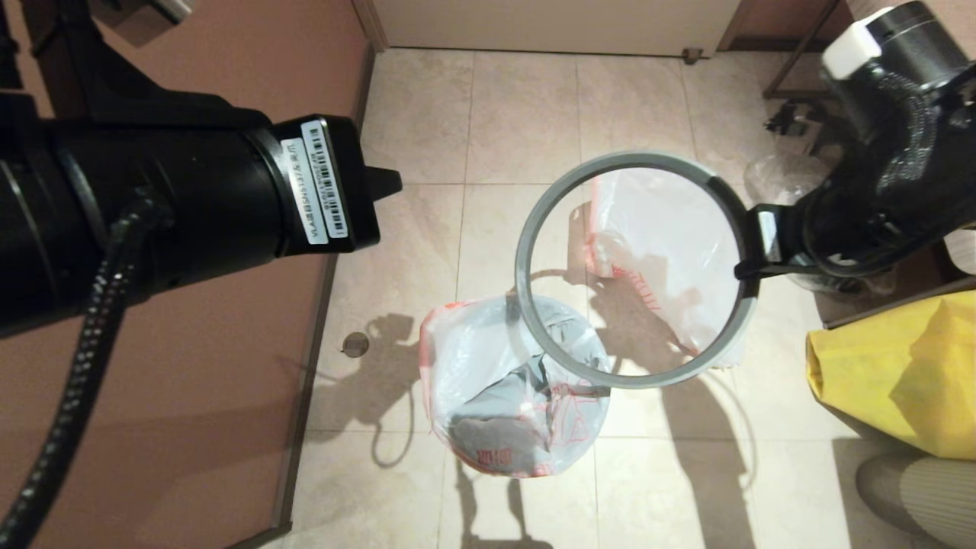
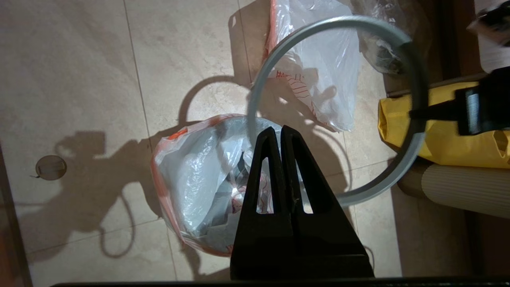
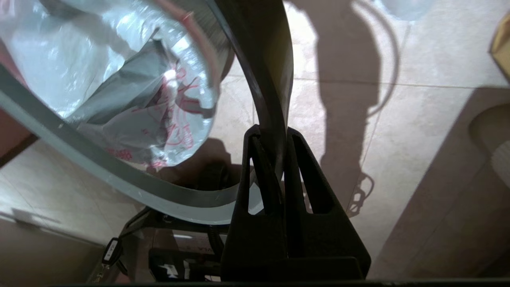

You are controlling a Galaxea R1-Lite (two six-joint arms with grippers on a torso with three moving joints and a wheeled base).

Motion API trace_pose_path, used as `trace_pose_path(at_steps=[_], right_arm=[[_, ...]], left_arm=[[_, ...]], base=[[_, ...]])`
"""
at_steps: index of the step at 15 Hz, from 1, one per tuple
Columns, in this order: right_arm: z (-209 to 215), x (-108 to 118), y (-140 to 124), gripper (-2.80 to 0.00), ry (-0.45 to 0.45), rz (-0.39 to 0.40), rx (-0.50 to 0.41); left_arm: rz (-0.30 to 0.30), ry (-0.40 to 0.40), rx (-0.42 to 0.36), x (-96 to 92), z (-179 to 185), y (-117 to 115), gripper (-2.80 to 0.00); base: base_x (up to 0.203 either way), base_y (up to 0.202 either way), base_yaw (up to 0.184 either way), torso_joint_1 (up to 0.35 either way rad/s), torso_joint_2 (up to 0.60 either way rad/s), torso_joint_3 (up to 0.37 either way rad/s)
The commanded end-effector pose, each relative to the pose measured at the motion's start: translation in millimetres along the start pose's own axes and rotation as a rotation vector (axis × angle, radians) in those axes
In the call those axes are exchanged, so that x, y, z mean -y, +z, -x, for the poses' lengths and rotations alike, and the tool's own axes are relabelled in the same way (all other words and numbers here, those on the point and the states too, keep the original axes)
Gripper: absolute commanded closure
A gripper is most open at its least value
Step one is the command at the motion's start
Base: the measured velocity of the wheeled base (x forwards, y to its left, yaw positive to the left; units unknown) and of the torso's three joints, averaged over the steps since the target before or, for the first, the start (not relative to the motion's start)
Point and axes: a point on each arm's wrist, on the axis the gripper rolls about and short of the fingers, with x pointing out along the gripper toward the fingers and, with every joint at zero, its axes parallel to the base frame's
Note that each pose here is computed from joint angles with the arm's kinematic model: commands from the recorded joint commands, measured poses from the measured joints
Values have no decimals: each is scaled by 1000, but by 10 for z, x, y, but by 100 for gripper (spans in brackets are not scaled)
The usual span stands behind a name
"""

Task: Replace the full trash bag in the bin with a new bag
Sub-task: Place the trash can ring on the trash can

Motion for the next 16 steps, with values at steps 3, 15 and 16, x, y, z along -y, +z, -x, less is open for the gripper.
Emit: trace_pose_path(at_steps=[3, 15, 16], right_arm=[[-407, -470, -227, 0, -9, 63, -144], [-1113, -970, -675, 0, -50, 171, -342], [-1152, -967, -663, 0, -50, 167, -343]], left_arm=[[-4, -25, 9, 15, 77, 16, 0], [-68, 59, -46, 177, -180, -185, 0], [-65, 58, -41, 163, -157, -169, 0]], base=[[0, 0, 0, 0, 0, 0], [0, 0, 0, 0, 0, 0], [0, 0, 0, 0, 0, 0]])
